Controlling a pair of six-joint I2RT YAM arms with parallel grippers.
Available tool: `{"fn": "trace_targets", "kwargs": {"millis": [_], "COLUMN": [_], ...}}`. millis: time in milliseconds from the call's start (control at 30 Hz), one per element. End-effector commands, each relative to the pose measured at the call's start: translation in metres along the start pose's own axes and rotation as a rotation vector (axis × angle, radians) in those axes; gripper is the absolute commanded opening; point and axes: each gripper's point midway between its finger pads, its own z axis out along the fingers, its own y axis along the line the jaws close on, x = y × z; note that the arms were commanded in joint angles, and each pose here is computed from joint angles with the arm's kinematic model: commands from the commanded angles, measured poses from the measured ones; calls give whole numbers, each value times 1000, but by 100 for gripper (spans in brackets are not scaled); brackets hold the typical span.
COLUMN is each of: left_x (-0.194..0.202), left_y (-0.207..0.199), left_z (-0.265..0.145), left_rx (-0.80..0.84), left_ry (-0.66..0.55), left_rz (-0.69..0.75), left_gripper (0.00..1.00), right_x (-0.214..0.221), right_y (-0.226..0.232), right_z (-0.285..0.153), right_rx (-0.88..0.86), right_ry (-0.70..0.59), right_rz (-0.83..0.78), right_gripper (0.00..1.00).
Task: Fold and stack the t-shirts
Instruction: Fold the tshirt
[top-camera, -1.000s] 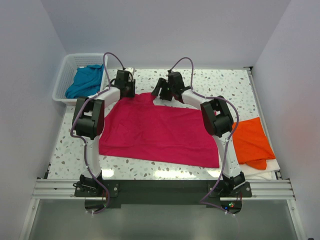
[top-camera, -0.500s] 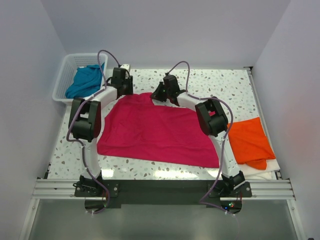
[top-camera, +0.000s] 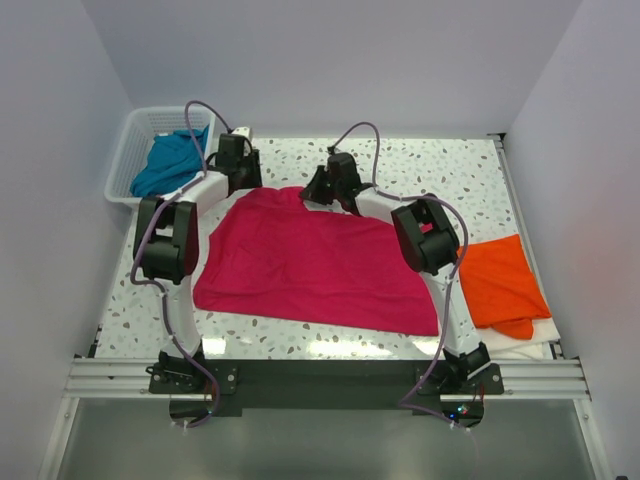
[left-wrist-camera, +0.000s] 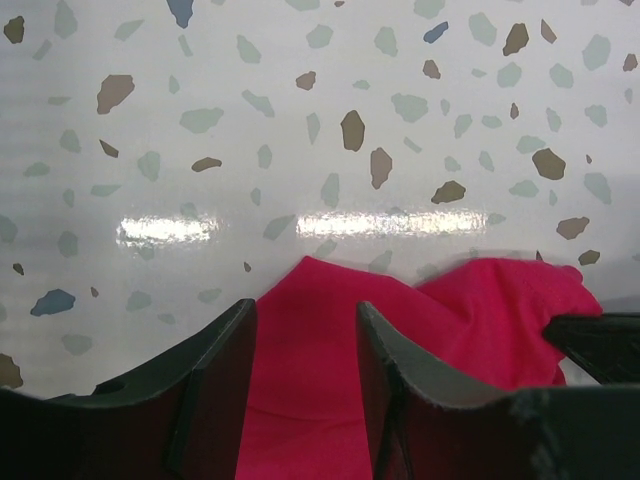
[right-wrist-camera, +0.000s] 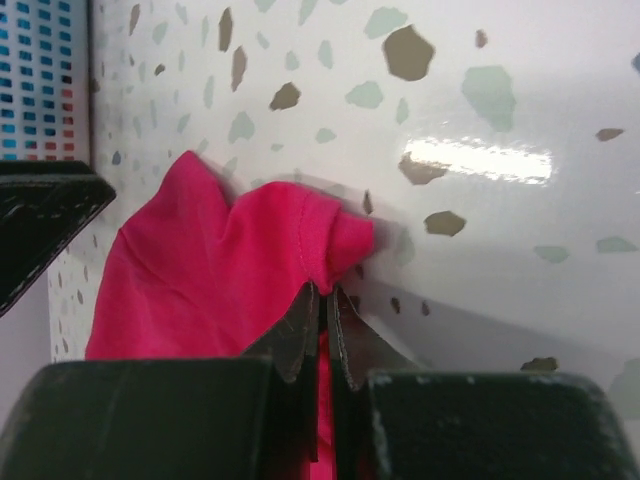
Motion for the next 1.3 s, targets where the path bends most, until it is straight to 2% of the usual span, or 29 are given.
{"fn": "trace_targets", "kwargs": {"millis": [0,233,567,933,1267], "left_x": [-34,-29,-27,-8,16], "left_y": [-4,-2,-2,-3,-13], "left_z": [-25,-29,-44,-65,-74], "left_rx": [29,25,48,50,116], "left_ry": [-70,-49,-35,1,43], "left_rz": [-57,-95,-146,-226,-220], "left_gripper": [49,50,54,55,55], "right_x": [-36,-17,33,96,118], "right_y": [77,98,107,99,88], "right_z": [-34,-54,-81,-112,-118], "right_rx": [-176,-220,-259,-278,-255], "right_ry": [-102,-88,-26,21,23], "right_rz": [-146,-240,-340,-430,-474], "right_gripper": [0,0,0,0,0]}}
